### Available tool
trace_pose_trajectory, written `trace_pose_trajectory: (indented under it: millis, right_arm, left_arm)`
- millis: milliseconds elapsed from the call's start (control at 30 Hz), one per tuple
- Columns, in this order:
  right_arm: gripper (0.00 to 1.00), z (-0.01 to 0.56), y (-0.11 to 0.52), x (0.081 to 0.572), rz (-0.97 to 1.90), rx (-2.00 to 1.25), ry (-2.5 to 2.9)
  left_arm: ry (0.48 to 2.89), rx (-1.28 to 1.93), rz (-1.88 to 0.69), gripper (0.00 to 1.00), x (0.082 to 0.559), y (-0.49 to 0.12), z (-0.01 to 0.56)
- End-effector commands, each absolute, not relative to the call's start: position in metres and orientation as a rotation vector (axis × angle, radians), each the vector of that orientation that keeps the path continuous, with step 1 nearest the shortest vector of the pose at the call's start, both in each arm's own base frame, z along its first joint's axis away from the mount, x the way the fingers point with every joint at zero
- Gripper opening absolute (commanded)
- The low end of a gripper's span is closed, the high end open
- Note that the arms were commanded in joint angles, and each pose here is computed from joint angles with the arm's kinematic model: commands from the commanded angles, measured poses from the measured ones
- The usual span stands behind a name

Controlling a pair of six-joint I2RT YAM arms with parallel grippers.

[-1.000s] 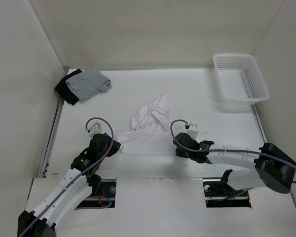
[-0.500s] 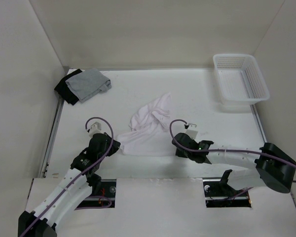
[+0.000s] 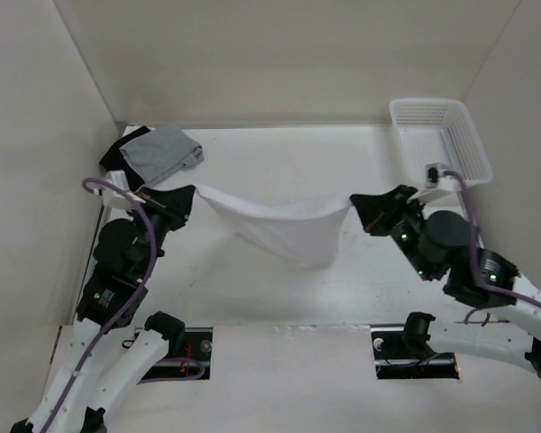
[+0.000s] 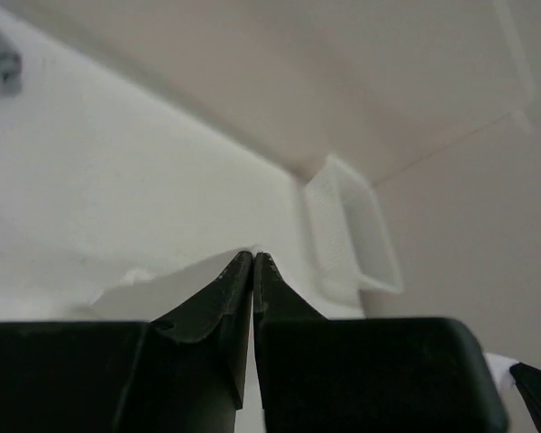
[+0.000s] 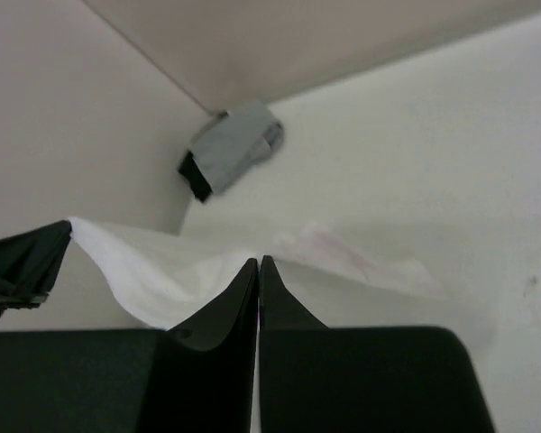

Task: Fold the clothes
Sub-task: Flatten the tank top out

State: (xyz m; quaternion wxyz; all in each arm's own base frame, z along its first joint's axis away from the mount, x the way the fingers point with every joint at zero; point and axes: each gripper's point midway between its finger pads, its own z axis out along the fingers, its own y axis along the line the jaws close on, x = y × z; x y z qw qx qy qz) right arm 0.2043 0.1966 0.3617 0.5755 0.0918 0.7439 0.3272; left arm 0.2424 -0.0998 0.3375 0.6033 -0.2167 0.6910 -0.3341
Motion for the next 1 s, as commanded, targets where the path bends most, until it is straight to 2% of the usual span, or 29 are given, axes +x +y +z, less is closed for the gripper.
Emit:
trace_pose_trajectory:
  millis: [0, 133, 300, 500, 633, 767, 967]
  right_arm:
    - [0.02, 0.438, 0.168, 0.203, 0.688, 0.155, 1.575]
    - [0.02, 0.498, 0.165, 0.198, 0.711, 0.117, 1.464]
    - [0.02, 0.511, 0.183, 0.208, 0.714, 0.068, 1.443]
    - [0.02, 0.467, 0.210, 0.281, 0.739, 0.067, 1.529]
    - [0.01, 0.461, 0.216, 0.343, 0.732, 0.082, 1.560]
    - [0.01, 0.500, 0.216, 0.377, 0.702, 0.080, 1.496]
    - [0.01, 0.573, 0.207, 0.388, 0.669, 0.060, 1.378]
  left_arm:
    - [1.331, -0.492, -0.818, 0.02, 0.227, -0.080, 0.439]
    - [1.207, -0.506, -0.857, 0.01, 0.214, -0.069, 0.491]
    - [1.187, -0.524, -0.837, 0.01, 0.222, -0.067, 0.499]
    - [1.265, -0.594, -0.727, 0.01, 0.286, -0.074, 0.450]
    - [1.255, -0.623, -0.691, 0.01, 0.345, -0.073, 0.452]
    - [1.224, -0.623, -0.703, 0.01, 0.392, -0.067, 0.482]
    - [1.106, -0.571, -0.725, 0.01, 0.401, -0.058, 0.554]
